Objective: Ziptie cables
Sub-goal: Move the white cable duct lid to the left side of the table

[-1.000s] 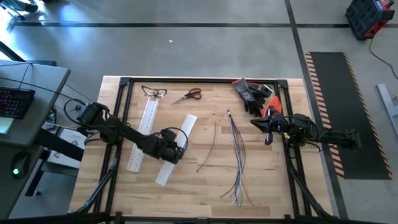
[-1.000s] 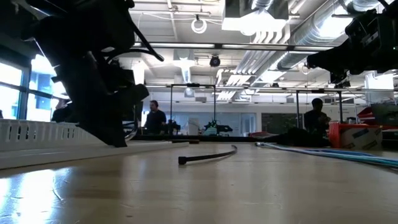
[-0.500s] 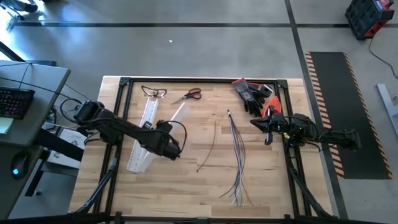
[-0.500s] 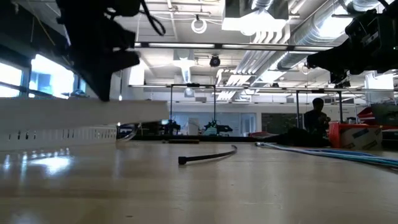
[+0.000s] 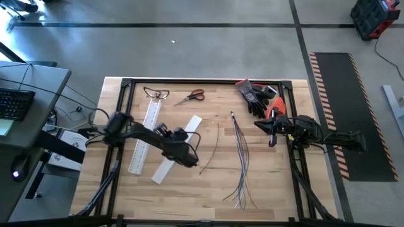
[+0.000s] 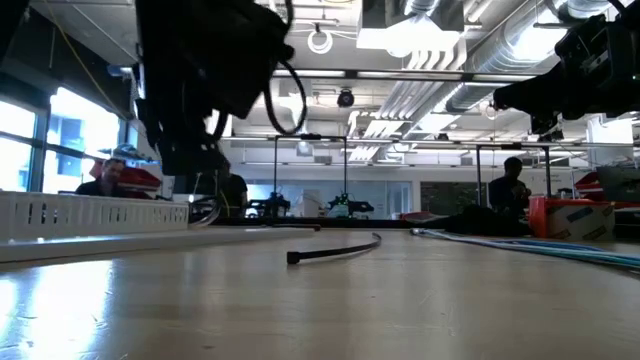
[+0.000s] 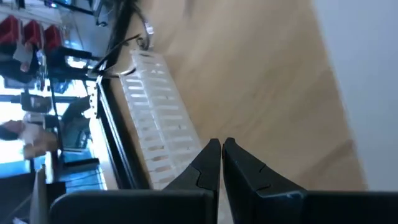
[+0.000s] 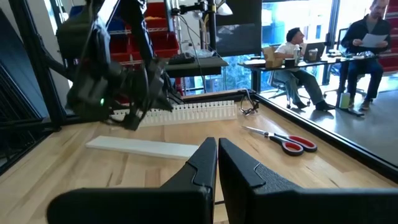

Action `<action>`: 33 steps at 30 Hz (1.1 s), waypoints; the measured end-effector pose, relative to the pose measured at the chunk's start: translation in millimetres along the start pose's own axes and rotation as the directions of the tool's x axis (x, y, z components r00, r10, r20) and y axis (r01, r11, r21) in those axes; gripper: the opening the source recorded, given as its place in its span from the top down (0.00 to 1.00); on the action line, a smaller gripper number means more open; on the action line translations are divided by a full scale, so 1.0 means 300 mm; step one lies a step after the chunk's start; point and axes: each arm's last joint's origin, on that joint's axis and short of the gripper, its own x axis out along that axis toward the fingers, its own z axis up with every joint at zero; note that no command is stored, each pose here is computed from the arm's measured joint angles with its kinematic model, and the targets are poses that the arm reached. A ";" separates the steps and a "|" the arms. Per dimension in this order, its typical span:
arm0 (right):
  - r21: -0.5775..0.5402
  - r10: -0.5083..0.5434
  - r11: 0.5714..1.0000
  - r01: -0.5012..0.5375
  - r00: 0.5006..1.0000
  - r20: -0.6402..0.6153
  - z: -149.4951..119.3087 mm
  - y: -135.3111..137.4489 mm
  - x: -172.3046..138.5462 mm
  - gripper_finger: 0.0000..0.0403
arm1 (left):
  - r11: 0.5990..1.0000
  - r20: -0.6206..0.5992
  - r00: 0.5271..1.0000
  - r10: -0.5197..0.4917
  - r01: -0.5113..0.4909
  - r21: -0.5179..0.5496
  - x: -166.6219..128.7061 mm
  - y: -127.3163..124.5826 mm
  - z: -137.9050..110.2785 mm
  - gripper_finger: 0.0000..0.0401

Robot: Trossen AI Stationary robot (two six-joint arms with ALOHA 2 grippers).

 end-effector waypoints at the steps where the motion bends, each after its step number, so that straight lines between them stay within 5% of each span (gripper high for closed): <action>1: 0.000 0.000 1.000 0.000 1.000 0.000 0.000 0.000 0.000 1.00 | 1.000 -0.002 1.000 0.000 0.000 0.012 -0.004 -0.011 0.003 1.00; 8: 0.000 0.000 1.000 0.000 1.000 0.000 0.000 0.000 0.000 1.00 | 0.978 0.085 0.989 -0.123 0.135 -0.157 -0.092 0.049 0.014 0.96; 13: 0.000 0.000 1.000 0.000 1.000 0.000 0.000 0.000 0.000 1.00 | 0.854 0.258 0.911 -0.322 0.397 -0.336 -0.142 0.100 -0.010 0.82; 19: 0.000 0.000 1.000 0.000 1.000 0.000 0.000 0.000 0.000 1.00 | 0.729 0.380 0.818 -0.433 0.565 -0.386 -0.069 0.076 -0.066 0.59; 27: 0.000 0.000 1.000 0.000 1.000 0.000 0.000 0.000 0.000 1.00 | 0.703 0.439 0.759 -0.481 0.633 -0.323 0.041 -0.001 -0.109 0.28; 33: 0.000 0.000 1.000 0.000 1.000 0.000 0.000 0.000 0.000 1.00 | 0.681 0.498 0.721 -0.482 0.666 -0.305 0.082 -0.029 -0.136 0.19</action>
